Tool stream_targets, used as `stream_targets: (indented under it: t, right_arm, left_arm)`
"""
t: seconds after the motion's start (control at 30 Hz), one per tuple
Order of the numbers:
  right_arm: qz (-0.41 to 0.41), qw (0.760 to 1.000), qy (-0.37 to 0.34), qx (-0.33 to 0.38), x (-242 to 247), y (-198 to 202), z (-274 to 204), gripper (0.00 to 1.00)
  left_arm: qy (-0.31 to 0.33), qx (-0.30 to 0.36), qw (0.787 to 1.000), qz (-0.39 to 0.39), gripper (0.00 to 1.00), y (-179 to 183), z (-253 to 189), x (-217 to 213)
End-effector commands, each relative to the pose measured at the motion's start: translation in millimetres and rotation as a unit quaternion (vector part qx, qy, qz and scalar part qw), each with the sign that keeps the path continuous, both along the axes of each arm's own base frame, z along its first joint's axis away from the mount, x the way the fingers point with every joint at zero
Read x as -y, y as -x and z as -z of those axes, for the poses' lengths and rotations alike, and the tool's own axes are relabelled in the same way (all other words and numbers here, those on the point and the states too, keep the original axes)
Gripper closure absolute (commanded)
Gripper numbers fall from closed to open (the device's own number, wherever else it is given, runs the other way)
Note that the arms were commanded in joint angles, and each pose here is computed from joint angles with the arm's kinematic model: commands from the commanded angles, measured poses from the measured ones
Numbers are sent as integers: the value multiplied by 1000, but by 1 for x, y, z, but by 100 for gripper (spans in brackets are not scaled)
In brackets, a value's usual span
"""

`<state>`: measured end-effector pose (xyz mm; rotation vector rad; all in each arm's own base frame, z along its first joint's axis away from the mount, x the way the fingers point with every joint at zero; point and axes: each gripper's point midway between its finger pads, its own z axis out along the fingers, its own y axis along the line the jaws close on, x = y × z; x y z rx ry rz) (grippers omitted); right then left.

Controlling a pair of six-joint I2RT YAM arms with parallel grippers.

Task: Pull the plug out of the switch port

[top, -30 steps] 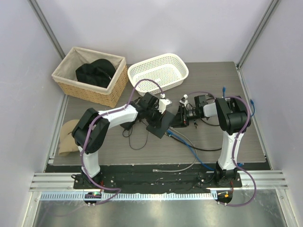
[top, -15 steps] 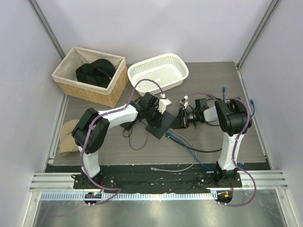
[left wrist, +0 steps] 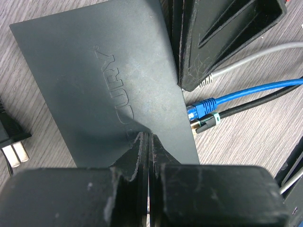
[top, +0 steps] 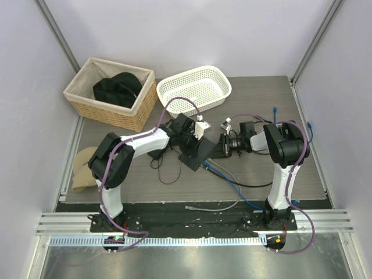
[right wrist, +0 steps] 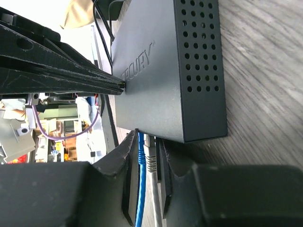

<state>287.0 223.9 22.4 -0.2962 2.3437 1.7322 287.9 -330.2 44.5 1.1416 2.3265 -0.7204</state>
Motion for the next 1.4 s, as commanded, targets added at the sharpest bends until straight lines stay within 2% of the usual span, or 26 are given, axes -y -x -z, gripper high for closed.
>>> stream_targets:
  t: [0.0,0.03,0.1,0.13,0.3,0.33,0.37,0.4,0.43,0.47,0.5,0.73,0.83,0.93,1.0,1.13,1.17,1.2,1.37]
  right_arm:
    - [-23,998,-20,-51,-12,21,9,92]
    - [-20,999,-37,-20,-15,8,2,86]
    - [-7,998,-48,-42,-16,-3,-3,68]
    - [-8,998,-54,-30,-19,-11,-7,60]
    - [-13,995,-53,-78,-19,-4,3,49]
    - [-21,996,-48,-68,-18,1,8,47]
    - [-29,997,-39,-67,-15,7,14,38]
    - [-29,991,-5,-129,-10,21,22,35]
    - [-52,994,15,-93,-5,29,31,35]
    - [-57,993,19,-106,-5,34,32,34]
    - [-55,990,38,-127,-2,40,36,28]
    - [-26,982,131,-131,13,45,51,28]
    - [16,974,174,-146,19,39,55,26]
    - [25,968,198,-149,24,49,56,26]
    - [30,970,184,-154,22,57,58,26]
    - [9,971,157,-178,13,64,65,38]
    - [2,970,159,-183,11,66,66,46]
    - [-6,971,160,-178,9,67,66,48]
    - [-7,964,196,-183,9,66,76,54]
  left_arm:
    - [-88,-39,995,-1,100,20,45,-32]
    - [-90,-41,995,-1,100,21,46,-32]
    - [-92,-41,995,-1,100,22,46,-34]
    - [-92,-43,995,-1,100,23,47,-34]
    - [-94,-50,994,3,100,25,49,-34]
    - [-95,-52,994,2,100,25,49,-34]
    - [-96,-51,994,3,100,25,49,-34]
    - [-95,-49,994,4,100,24,48,-34]
    - [-95,-49,994,4,100,24,48,-34]
    - [-98,-48,994,5,100,24,49,-35]
    - [-97,-48,994,4,100,24,48,-35]
    - [-98,-49,994,6,100,22,49,-33]
    - [-103,-45,994,7,100,18,48,-32]
    - [-102,-47,994,7,100,18,48,-31]
    - [-102,-52,993,6,100,19,50,-31]
    - [-107,-49,993,4,100,17,53,-32]
    - [-109,-48,993,6,100,17,53,-33]
    - [-110,-48,993,6,100,17,54,-33]
    - [-110,-43,993,8,100,12,53,-29]
